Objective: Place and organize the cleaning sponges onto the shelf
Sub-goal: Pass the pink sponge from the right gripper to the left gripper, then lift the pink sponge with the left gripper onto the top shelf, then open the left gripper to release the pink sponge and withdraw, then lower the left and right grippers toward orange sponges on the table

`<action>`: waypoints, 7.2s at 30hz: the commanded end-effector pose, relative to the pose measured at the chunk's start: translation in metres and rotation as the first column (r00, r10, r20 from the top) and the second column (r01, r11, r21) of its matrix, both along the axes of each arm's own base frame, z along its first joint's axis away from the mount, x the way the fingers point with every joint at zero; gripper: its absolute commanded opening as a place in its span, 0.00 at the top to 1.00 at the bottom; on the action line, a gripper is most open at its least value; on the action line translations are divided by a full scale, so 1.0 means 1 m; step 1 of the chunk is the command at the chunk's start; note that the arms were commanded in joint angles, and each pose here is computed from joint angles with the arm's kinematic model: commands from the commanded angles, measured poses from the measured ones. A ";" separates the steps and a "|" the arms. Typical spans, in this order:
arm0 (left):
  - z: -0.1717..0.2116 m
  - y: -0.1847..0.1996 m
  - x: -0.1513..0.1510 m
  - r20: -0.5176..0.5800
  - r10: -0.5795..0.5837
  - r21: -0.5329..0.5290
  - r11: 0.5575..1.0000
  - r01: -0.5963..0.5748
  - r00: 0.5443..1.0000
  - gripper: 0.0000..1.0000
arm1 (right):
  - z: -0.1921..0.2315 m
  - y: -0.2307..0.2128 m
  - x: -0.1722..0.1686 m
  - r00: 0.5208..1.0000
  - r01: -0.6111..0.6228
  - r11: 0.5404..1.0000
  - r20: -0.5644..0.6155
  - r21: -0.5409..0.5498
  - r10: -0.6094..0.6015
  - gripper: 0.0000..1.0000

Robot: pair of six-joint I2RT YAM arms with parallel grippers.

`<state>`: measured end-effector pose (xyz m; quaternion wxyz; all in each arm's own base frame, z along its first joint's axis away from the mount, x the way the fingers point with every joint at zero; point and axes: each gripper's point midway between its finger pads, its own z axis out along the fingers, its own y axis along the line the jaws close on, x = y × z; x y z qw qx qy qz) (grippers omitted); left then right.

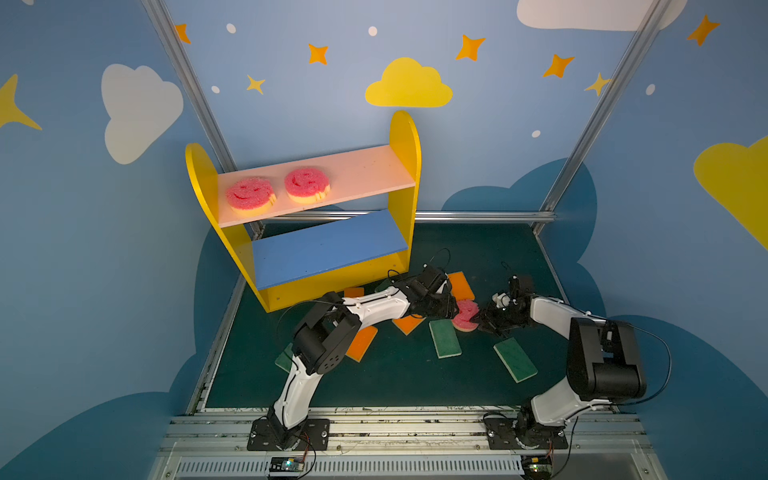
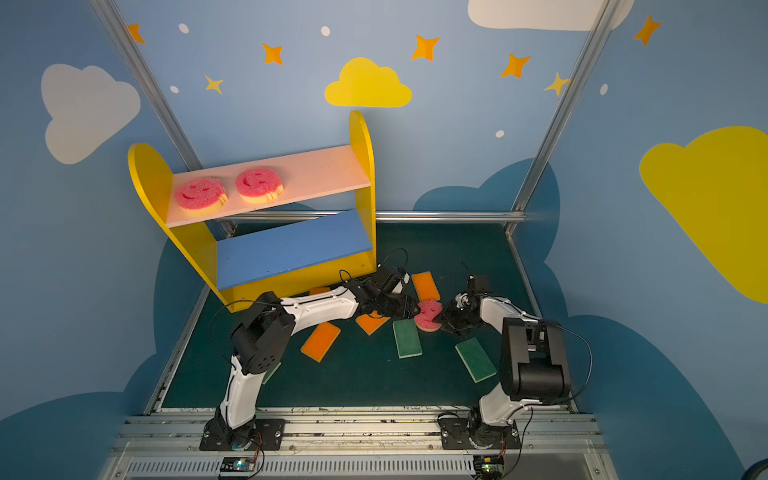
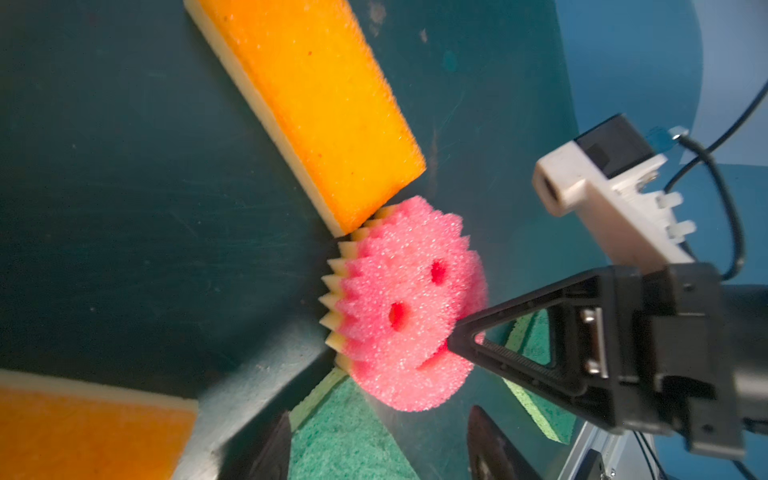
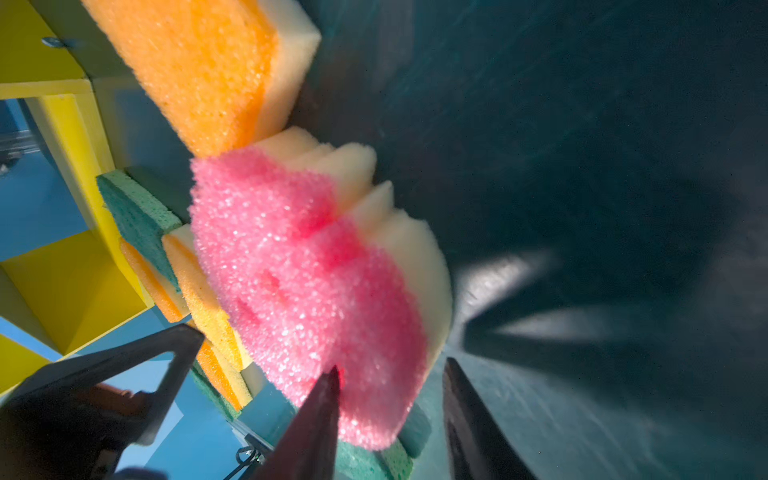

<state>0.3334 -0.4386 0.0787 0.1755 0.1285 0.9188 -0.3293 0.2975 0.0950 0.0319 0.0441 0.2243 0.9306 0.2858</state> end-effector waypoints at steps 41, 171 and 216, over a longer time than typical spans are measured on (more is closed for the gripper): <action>0.080 0.026 -0.023 0.070 -0.013 -0.242 0.970 0.030 0.997 0.30 | 0.113 0.054 0.005 0.967 -0.185 0.959 0.212 0.216 0.139 1.00; 0.374 0.259 0.137 0.407 0.647 -0.464 0.754 -0.465 0.645 0.14 | 0.137 0.074 0.002 0.909 -0.309 0.896 0.375 0.318 0.180 0.34; 0.122 0.267 -0.046 0.232 0.480 -0.131 0.878 -0.461 0.846 0.24 | 0.119 0.128 -0.012 0.867 -0.431 0.884 0.354 0.183 0.350 0.34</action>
